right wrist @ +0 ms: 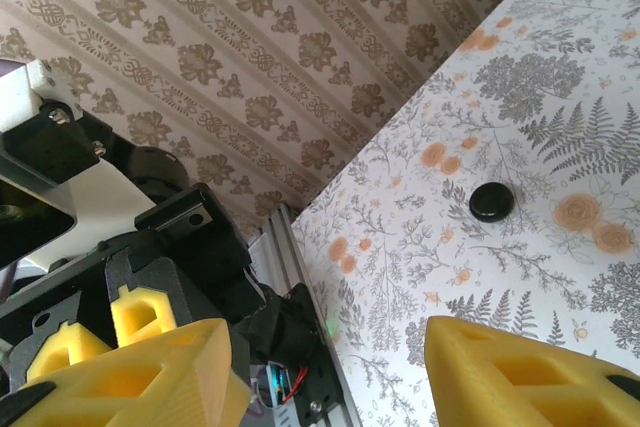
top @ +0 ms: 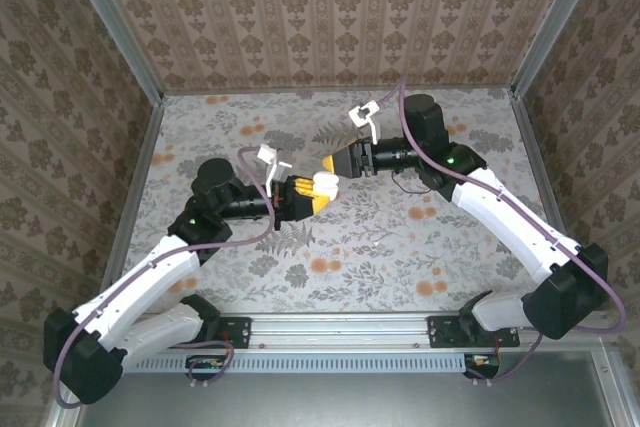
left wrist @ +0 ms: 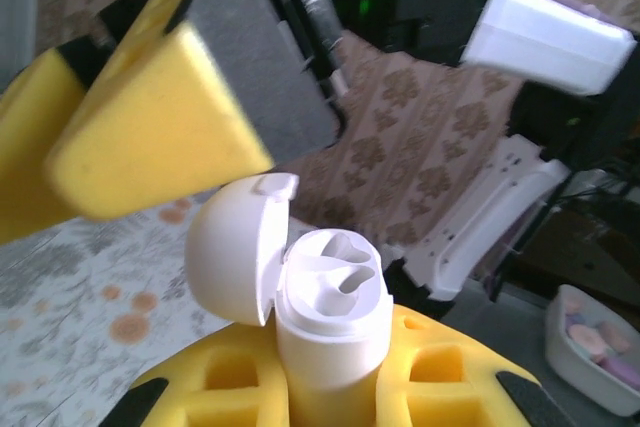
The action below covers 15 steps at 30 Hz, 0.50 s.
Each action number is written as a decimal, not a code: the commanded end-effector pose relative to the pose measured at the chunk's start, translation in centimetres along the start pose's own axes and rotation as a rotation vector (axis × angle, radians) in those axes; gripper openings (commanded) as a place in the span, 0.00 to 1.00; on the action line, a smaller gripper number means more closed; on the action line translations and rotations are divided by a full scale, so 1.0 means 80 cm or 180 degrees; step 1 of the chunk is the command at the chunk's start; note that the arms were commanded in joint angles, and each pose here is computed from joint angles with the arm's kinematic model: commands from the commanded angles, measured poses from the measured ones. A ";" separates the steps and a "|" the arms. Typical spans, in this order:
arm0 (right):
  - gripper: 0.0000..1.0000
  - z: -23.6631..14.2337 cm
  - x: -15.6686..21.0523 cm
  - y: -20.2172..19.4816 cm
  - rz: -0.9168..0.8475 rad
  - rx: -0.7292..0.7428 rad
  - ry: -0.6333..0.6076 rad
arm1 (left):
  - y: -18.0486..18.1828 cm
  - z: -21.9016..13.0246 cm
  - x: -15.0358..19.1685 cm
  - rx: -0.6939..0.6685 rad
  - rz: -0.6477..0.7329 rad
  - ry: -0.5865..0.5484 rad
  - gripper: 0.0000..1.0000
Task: Insert wireless bluetooth earbuds into charging case
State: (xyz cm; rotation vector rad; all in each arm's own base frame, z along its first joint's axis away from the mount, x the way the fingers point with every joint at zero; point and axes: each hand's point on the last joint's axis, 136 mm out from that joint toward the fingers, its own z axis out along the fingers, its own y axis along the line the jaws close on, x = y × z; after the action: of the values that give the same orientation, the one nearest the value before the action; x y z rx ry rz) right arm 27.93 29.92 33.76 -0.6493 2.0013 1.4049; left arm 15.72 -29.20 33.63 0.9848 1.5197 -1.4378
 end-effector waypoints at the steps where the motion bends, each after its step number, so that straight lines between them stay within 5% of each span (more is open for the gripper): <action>1: 0.55 -0.004 0.001 -0.004 0.0065 0.0094 -0.0022 | 0.028 -0.011 0.006 -0.0654 0.0229 0.0204 0.00; 15: 0.56 -0.004 -0.006 -0.018 0.0272 0.0271 -0.0169 | 0.047 -0.043 0.032 -0.1021 0.0411 0.0223 0.00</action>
State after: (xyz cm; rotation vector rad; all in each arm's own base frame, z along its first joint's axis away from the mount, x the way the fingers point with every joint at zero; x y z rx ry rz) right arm 28.92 29.45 33.57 -0.5453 2.0401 1.3717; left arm 18.02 -26.32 30.40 0.9198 1.6420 -1.0860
